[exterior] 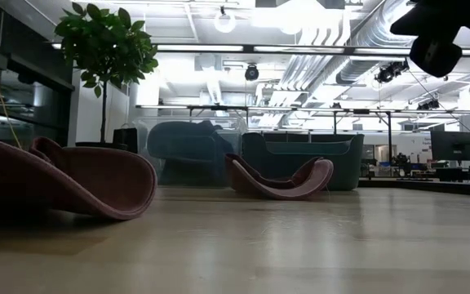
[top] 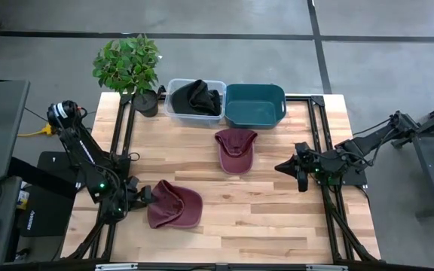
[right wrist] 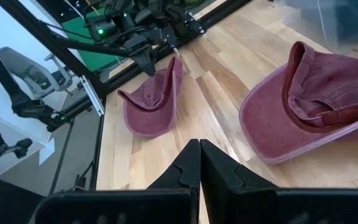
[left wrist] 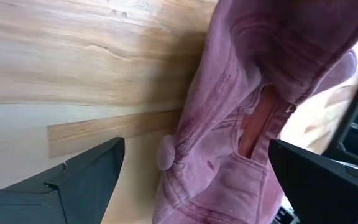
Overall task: Pick & Place hat
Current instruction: Put the bottom red cap into the blue bin
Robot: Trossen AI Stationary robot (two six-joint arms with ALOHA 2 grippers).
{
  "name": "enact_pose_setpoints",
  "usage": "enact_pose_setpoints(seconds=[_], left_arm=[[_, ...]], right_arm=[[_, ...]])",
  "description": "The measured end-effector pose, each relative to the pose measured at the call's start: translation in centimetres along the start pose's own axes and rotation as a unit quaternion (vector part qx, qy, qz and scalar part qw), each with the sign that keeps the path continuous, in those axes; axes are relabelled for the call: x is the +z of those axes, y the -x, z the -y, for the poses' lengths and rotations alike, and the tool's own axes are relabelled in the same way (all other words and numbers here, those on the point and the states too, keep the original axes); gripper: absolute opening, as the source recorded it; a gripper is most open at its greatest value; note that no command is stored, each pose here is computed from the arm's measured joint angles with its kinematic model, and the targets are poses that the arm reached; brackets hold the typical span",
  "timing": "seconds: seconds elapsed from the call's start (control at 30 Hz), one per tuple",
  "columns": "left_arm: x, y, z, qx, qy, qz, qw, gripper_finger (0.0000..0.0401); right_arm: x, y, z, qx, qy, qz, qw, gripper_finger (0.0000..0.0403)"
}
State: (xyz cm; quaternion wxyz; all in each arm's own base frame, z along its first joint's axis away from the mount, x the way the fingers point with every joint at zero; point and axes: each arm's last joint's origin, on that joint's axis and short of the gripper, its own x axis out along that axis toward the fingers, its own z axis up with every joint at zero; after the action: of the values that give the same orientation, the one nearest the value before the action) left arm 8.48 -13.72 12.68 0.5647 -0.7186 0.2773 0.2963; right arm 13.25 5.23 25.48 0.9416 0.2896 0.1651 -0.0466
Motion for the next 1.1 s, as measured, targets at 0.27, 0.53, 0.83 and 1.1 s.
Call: enact_pose_setpoints(seconds=[0.27, 0.53, 0.83, 1.1], left_arm=[[0.6, -0.4, -0.4, -0.024, 0.001, 0.007, 1.000, 0.0399], [0.7, -0.5, -0.4, -0.035, -0.002, 0.012, 0.999, 0.0399], [0.7, -0.9, 0.2, -0.056, 0.006, 0.014, 0.998, 0.0399], [1.1, -2.1, 2.0, -0.038, -0.010, 0.013, 0.999, 0.0399]], right_arm=[[0.1, 0.0, 0.1, -0.012, -0.001, 0.012, 1.000, 0.0000], [0.1, 0.0, 0.1, -0.015, -0.002, 0.016, 1.000, 0.0000], [0.1, 0.0, 0.1, -0.016, -0.001, 0.017, 1.000, 0.0000], [0.1, 0.0, 0.1, -0.016, -0.001, 0.017, 1.000, 0.0000]])
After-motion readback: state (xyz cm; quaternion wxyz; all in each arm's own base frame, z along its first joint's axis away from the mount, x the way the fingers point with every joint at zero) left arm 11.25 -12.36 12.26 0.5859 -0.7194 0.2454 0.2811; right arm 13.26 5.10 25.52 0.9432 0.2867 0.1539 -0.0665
